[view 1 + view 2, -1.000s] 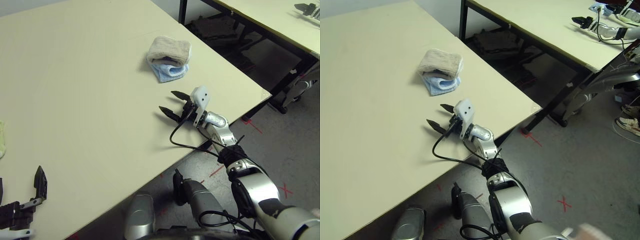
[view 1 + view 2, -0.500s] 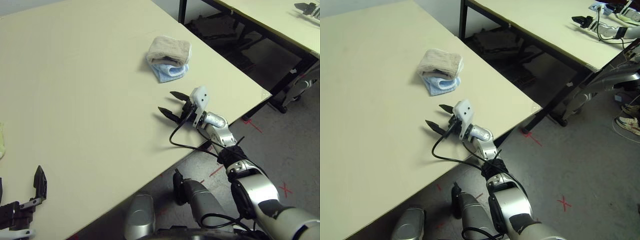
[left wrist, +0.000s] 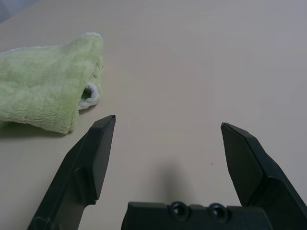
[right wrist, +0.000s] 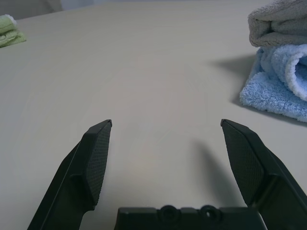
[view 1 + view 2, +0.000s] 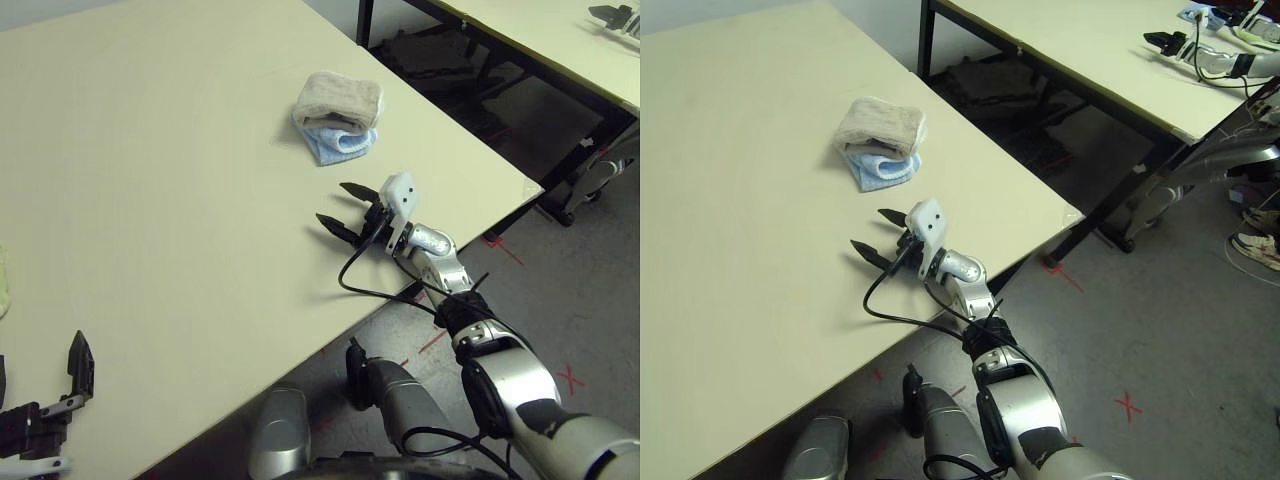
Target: Fold the towel and set it aside.
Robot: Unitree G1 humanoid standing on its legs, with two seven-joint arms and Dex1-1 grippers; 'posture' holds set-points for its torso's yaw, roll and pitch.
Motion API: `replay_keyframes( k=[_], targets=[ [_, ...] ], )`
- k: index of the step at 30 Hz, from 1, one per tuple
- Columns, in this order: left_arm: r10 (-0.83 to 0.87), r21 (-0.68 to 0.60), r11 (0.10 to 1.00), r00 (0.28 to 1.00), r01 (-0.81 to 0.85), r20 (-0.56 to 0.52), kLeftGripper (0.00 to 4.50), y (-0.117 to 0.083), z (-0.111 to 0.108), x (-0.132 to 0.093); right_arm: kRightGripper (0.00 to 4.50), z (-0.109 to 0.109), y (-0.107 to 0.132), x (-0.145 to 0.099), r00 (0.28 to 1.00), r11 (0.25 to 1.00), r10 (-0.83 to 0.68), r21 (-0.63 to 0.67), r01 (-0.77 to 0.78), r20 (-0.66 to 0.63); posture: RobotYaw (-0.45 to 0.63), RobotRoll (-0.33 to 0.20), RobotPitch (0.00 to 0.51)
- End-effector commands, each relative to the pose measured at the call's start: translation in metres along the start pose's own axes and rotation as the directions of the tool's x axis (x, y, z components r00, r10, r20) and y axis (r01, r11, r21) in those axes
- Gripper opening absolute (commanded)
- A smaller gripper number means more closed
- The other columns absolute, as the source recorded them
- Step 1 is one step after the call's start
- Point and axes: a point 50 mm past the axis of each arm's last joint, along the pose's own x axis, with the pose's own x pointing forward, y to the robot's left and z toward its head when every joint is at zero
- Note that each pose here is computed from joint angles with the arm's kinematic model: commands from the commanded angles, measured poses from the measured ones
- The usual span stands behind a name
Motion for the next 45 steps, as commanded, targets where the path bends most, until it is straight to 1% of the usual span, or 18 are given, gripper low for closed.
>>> replay_keyframes(
  k=[1, 15, 28, 36, 45],
  targets=[
    [0.005, -0.007, 1.000, 1.000, -0.005, -0.019, 4.50, -0.0004, -0.0032, -0.0024, 4.48, -0.0067, 0.0042, -0.0026, 1.000, 0.999, 0.002, 0.033, -0.002, -0.012, 0.08, 0.000, 0.199],
    [-0.001, -0.012, 1.000, 1.000, 0.001, -0.017, 4.50, -0.0036, -0.0032, -0.0015, 4.48, -0.0076, 0.0090, -0.0017, 1.000, 0.999, 0.027, 0.039, -0.026, -0.011, 0.08, 0.000, 0.198],
    [-0.012, -0.013, 1.000, 1.000, 0.012, -0.010, 4.50, -0.0029, -0.0035, 0.0027, 4.48, -0.0079, 0.0082, -0.0045, 1.000, 0.999, 0.021, 0.040, -0.020, -0.012, 0.07, 0.000, 0.191],
    [0.000, -0.010, 1.000, 1.000, 0.000, -0.011, 4.50, 0.0005, -0.0035, 0.0001, 4.48, -0.0087, 0.0106, -0.0038, 1.000, 0.999, 0.024, 0.046, -0.024, -0.010, 0.07, 0.000, 0.191],
    [0.005, -0.019, 1.000, 1.000, -0.005, -0.011, 4.50, -0.0008, -0.0070, -0.0002, 4.48, -0.0081, 0.0097, -0.0037, 1.000, 0.999, 0.026, 0.043, -0.026, -0.011, 0.07, 0.000, 0.186]
  ],
)
